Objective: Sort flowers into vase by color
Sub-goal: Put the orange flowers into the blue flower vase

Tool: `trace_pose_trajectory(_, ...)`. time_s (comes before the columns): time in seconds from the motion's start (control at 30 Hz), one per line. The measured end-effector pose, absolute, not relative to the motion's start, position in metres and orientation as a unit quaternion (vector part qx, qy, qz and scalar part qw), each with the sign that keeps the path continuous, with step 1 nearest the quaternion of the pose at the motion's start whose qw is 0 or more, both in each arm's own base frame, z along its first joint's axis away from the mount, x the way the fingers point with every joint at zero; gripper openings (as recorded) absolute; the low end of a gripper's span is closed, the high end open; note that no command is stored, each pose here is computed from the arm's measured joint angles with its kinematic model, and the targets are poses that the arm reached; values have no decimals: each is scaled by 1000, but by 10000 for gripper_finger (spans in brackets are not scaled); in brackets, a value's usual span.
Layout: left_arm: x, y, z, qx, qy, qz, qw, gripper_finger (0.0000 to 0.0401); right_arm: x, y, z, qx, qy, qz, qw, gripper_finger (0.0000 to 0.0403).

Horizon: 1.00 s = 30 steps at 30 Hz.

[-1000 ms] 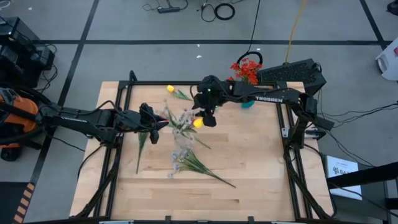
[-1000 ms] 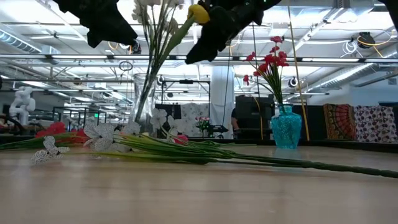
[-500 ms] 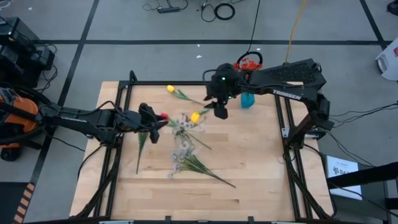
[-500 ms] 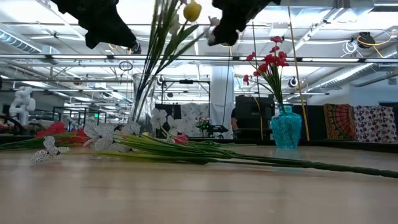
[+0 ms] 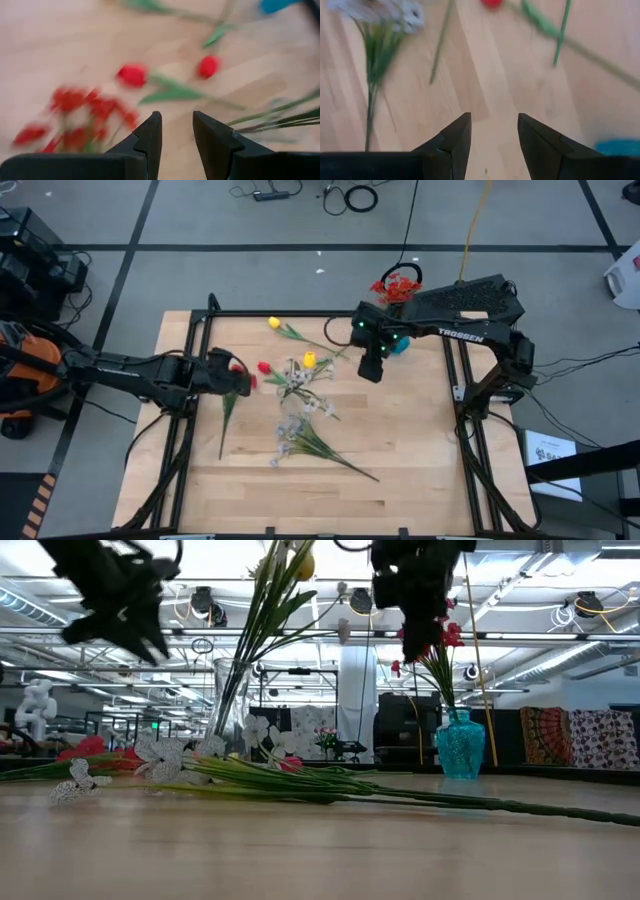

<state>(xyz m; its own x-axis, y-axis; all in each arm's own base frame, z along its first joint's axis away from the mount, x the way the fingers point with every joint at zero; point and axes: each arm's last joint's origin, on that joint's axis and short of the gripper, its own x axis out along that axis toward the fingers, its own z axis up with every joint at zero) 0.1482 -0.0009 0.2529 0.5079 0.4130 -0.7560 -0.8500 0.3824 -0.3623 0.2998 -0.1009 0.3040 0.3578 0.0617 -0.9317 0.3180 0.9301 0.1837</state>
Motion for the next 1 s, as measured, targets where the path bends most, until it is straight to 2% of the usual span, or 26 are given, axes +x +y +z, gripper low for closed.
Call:
trace_pose_trajectory(0.2, 144, -4, 242, -422, 350, 423, 721, 116, 292, -93, 274, 228, 603, -113, 756, 153)
trace_pose_trajectory(0.43, 157, -8, 221, -402, 445, 443, 667, 116, 294, -67, 259, 268, 624, -143, 720, 153)
trace_pose_trajectory(0.77, 169, -8, 191, -295, 600, 415, 617, 116, 305, -11, 261, 310, 605, -178, 711, 153)
trace_pose_trajectory(1.0, 165, -2, 158, -293, 660, 365, 587, 116, 316, 26, 264, 337, 559, -177, 736, 153)
